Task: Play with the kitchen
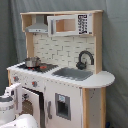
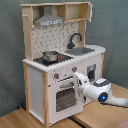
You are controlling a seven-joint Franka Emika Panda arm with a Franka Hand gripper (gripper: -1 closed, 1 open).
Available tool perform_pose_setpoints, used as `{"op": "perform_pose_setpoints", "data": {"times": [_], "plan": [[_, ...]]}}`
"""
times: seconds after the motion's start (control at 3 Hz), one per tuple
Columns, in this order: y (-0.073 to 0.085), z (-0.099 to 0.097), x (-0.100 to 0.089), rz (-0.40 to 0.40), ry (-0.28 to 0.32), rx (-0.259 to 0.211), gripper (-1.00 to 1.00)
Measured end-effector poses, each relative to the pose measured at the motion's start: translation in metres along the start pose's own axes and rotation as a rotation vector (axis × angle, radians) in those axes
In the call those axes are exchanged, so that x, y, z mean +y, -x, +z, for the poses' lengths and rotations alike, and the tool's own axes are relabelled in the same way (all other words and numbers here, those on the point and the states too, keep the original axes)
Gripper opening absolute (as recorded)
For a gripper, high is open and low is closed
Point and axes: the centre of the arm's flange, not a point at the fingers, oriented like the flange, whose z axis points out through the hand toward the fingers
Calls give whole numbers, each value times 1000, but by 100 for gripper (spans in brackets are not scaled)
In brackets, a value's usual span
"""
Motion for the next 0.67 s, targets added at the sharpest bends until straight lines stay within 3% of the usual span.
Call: {"op": "perform_pose_setpoints", "data": {"times": [0.67], "plan": [[-8, -46, -15, 7, 40, -12, -100]]}}
